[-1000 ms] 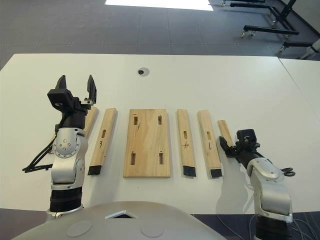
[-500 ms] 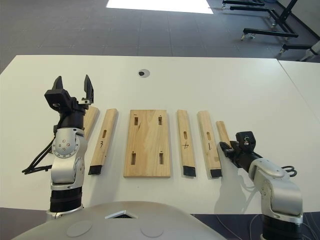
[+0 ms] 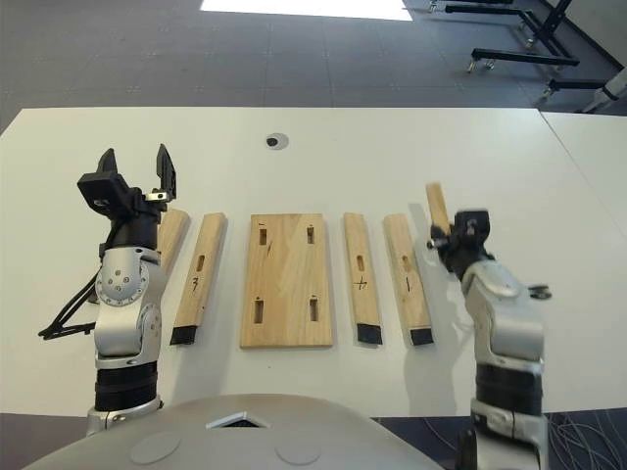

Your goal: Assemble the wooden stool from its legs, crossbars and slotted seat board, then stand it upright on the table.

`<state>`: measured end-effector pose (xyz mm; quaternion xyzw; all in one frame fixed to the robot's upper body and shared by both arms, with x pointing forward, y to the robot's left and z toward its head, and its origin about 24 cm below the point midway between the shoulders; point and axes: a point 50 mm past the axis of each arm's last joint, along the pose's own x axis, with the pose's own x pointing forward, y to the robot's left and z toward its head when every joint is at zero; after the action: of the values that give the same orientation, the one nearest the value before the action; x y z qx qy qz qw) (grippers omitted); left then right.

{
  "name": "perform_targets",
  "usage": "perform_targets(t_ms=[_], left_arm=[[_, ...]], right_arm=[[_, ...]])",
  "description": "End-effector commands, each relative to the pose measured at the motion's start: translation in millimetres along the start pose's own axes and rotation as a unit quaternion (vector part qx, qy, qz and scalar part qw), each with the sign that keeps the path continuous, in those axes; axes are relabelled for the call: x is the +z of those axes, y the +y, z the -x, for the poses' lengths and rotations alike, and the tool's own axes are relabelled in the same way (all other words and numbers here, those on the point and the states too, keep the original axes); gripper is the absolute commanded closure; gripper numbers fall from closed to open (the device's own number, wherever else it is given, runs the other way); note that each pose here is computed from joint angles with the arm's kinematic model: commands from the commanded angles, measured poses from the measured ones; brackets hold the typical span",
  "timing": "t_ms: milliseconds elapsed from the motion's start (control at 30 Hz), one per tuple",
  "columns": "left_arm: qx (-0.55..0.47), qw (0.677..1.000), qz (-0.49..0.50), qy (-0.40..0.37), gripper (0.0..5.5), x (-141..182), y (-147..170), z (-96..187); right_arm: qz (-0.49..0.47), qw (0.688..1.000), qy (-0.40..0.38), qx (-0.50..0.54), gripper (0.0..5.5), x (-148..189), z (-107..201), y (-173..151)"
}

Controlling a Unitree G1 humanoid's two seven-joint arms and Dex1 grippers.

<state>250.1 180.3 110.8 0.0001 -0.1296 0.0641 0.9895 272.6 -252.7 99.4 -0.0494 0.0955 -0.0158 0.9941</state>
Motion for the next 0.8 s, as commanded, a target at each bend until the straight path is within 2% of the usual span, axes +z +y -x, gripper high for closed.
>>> perform_targets(t_ms=[33, 100, 200, 333, 400, 500, 567, 633, 800], left_arm=[[-0.011, 1.0, -0.003, -0.004, 1.51, 4.4, 12.5, -18.4], [-0.013, 1.0, 0.017, -0.006, 1.51, 6.9, 18.5, -30.1], [-0.031, 0.994, 0.108, 0.006, 1.51, 5.8, 25.2, -50.5], [-0.191, 0.947, 0.259, 0.022, 1.51, 16.2, 4.1, -66.2], [-0.255, 0.917, 0.304, 0.044, 1.51, 19.8, -5.2, -67.6], [-0.36, 0.844, 0.396, 0.043, 1.51, 36.7, -20.5, -59.8], [-0.399, 0.816, 0.414, 0.051, 1.51, 41.2, -29.1, -56.9], [-0.42, 0.803, 0.417, 0.06, 1.51, 43.3, -33.8, -54.7], [-0.428, 0.8, 0.41, 0.091, 1.51, 34.1, -41.6, -52.5]], right_arm=[[-0.015, 0.993, -0.113, 0.029, 4.22, 47.2, -20.9, 27.3], [-0.043, 0.983, -0.159, 0.079, 4.22, 66.9, -23.9, 48.1], [-0.044, 0.952, -0.208, 0.221, 4.22, 81.3, -15.9, 91.6], [0.002, 0.914, -0.236, 0.331, 4.22, 78.0, -8.5, 133.8], [-0.001, 0.907, -0.24, 0.347, 4.22, 76.8, -9.9, 146.0], [0.022, 0.909, -0.249, 0.333, 4.22, 69.1, -21.1, 161.6], [0.031, 0.905, -0.261, 0.336, 4.22, 67.9, -20.5, 170.2], [0.032, 0.9, -0.27, 0.34, 4.22, 68.0, -19.6, 175.6], [0.035, 0.876, -0.294, 0.38, 4.22, 71.0, -5.8, 192.8]])
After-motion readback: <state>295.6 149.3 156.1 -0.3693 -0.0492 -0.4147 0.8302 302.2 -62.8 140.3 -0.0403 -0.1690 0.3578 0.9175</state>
